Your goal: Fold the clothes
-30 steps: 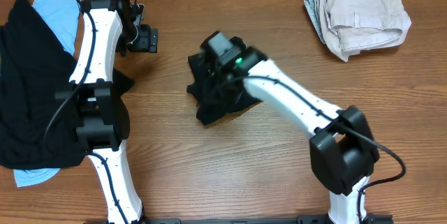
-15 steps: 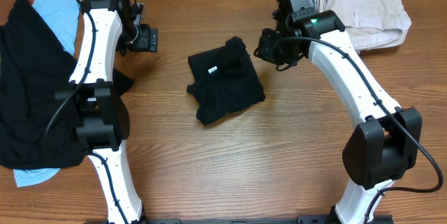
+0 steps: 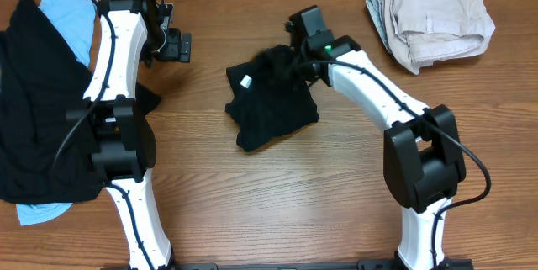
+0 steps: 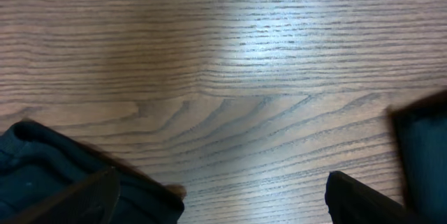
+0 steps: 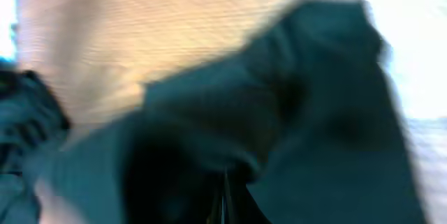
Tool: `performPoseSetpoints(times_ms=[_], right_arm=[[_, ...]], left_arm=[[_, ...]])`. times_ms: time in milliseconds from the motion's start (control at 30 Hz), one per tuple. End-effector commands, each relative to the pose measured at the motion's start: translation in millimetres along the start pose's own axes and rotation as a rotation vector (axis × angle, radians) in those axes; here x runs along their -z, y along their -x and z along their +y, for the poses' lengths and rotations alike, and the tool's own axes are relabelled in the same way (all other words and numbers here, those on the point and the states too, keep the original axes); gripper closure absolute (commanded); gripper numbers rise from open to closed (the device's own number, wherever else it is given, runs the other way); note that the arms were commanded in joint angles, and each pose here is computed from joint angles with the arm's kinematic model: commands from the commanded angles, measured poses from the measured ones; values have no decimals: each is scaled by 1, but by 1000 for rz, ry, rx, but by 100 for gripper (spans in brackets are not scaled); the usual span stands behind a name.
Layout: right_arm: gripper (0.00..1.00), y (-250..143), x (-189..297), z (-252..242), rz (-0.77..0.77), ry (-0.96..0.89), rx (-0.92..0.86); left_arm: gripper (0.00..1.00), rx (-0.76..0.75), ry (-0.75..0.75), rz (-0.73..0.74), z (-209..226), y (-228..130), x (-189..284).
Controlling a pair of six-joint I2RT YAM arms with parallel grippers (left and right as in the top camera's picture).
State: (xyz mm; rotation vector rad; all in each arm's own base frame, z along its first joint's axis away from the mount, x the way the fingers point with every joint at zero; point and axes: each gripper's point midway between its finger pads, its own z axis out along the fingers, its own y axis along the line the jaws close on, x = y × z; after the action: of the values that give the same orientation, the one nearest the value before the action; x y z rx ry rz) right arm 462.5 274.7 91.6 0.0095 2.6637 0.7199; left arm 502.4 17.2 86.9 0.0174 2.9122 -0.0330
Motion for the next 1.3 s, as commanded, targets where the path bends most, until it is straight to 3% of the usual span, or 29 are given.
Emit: performPoseSetpoints(times_ms=[0, 167, 300, 500, 533, 767, 1033, 1267], right_arm=[[92, 12, -1, 46, -94, 96, 92], [86, 18, -8, 82, -174, 176, 158], [85, 16, -10, 72, -166, 127, 147], [61, 25, 19, 30, -89, 34, 71], [57, 20, 27, 14, -38, 3, 28], [56, -49, 31, -14, 268, -21, -102], [52, -88, 12, -29, 345, -73, -231], [36, -100, 17, -49, 401, -91, -344]], left_arm=[[4, 8, -14, -17, -3, 3, 5], [4, 8, -13, -24, -3, 5, 5], [4, 8, -14, -23, -3, 5, 5], [4, 8, -14, -22, -3, 5, 5], [3, 8, -14, -23, -3, 5, 5], [3, 8, -18, -26, -4, 6, 5], [3, 8, -19, -19, -4, 4, 5], [3, 8, -18, -17, -4, 3, 5]])
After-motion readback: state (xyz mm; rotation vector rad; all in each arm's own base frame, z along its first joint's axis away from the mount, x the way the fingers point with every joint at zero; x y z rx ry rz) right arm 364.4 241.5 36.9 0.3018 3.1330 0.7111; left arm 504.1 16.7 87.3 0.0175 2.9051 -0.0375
